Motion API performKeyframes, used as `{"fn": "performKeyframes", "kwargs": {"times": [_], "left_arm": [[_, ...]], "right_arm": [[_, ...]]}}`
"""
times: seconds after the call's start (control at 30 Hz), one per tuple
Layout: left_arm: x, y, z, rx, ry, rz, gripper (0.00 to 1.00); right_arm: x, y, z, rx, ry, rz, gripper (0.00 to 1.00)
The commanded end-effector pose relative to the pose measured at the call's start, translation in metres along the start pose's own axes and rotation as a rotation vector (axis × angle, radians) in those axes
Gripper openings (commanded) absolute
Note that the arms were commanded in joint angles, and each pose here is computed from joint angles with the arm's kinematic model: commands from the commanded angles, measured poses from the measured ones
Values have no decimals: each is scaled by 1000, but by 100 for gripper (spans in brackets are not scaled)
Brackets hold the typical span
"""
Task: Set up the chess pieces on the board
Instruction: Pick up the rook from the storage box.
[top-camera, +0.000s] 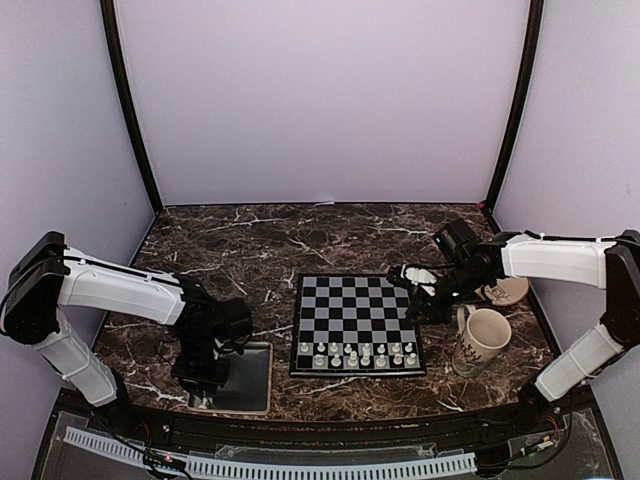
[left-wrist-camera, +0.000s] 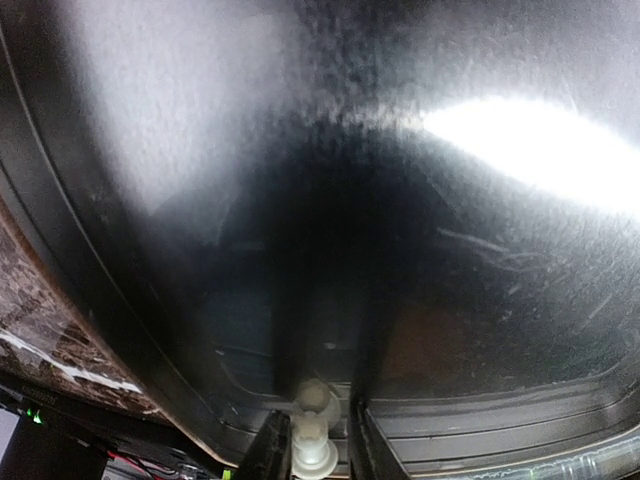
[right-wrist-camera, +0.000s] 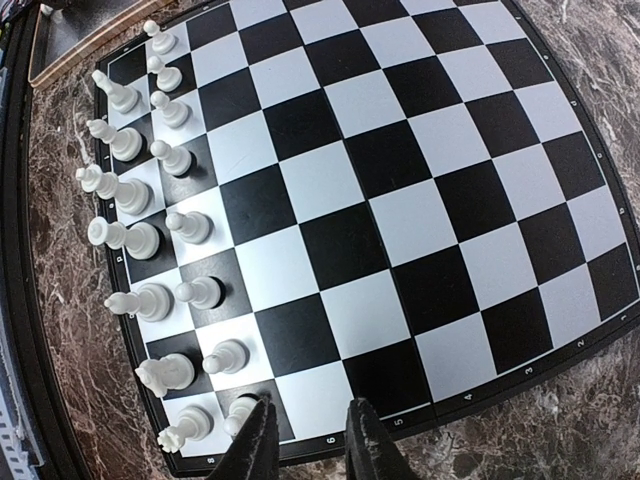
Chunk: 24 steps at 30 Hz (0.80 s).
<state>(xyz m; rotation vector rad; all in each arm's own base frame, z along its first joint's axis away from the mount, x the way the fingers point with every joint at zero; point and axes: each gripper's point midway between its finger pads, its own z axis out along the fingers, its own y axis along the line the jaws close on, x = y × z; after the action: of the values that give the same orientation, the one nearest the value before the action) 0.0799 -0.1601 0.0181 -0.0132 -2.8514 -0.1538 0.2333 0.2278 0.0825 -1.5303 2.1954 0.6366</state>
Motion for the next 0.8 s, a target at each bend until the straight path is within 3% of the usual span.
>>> {"fn": "performKeyframes", "kwargs": {"times": [0.0, 0.13, 0.47, 0.77], "left_arm": [[6, 1, 1, 13, 12, 8, 19], [2, -5, -2, 33, -11, 21, 14], [-44, -45, -46, 68, -199, 155, 7], [-101, -108, -112, 223, -568, 423, 5]], "right_arm": [[-4, -2, -1, -11, -11, 4, 25], [-3, -1, -1, -11, -11, 4, 25], [-3, -2, -3, -3, -13, 5, 25], [-3, -3, -2, 1, -11, 7, 25]]}}
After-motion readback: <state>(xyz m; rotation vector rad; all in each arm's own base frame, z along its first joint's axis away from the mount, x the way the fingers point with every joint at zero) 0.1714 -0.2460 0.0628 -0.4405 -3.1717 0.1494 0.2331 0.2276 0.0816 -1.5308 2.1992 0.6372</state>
